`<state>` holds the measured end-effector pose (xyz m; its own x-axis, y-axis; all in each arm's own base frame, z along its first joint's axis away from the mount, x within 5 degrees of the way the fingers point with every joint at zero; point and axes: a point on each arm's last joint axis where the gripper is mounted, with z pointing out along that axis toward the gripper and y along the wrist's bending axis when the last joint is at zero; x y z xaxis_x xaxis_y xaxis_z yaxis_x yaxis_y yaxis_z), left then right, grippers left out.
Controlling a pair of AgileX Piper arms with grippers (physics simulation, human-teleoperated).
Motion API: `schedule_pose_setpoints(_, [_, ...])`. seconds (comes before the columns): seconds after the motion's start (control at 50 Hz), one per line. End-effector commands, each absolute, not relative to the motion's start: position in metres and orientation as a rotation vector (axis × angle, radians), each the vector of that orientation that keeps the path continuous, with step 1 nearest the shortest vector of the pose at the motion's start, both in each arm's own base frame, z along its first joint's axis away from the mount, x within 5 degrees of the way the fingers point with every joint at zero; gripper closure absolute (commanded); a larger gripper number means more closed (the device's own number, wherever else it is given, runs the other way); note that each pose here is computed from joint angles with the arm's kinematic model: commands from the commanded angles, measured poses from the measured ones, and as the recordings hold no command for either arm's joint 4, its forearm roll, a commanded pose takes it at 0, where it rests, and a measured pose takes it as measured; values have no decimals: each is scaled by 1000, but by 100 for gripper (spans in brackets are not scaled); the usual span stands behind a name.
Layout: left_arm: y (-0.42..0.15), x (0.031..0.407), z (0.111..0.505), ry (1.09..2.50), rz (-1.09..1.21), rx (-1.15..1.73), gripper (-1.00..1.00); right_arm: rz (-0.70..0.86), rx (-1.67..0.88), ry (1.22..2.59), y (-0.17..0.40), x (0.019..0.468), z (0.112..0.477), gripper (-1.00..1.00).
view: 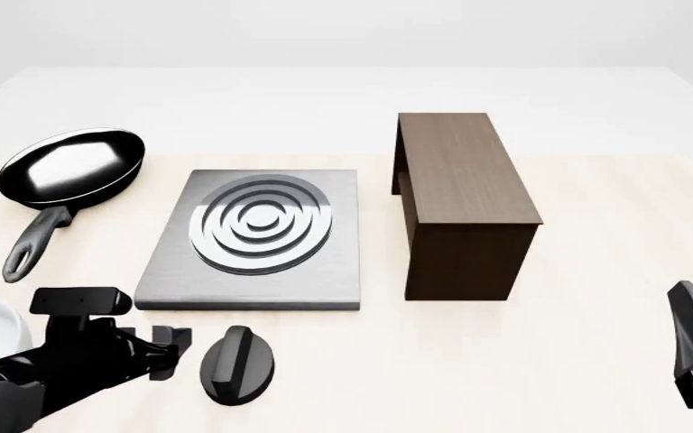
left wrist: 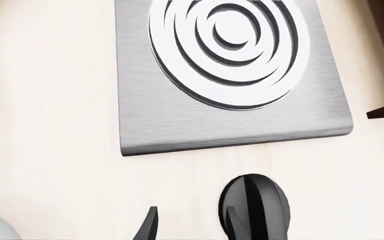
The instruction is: Turn on the stove.
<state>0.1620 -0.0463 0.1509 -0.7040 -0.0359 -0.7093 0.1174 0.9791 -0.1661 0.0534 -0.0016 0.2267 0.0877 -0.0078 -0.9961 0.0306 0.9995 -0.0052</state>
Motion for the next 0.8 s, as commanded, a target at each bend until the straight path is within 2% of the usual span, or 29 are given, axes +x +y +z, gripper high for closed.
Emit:
schedule_pose_setpoints(0.02, [-47,159,138,2375,-261,40,-100,-29,18,1483,-2,53,227,-100])
schedule_pose_setpoints(0.8, [-60,144,126,2429,-331,86,-100,-28,19,1483,-2,53,227,-100])
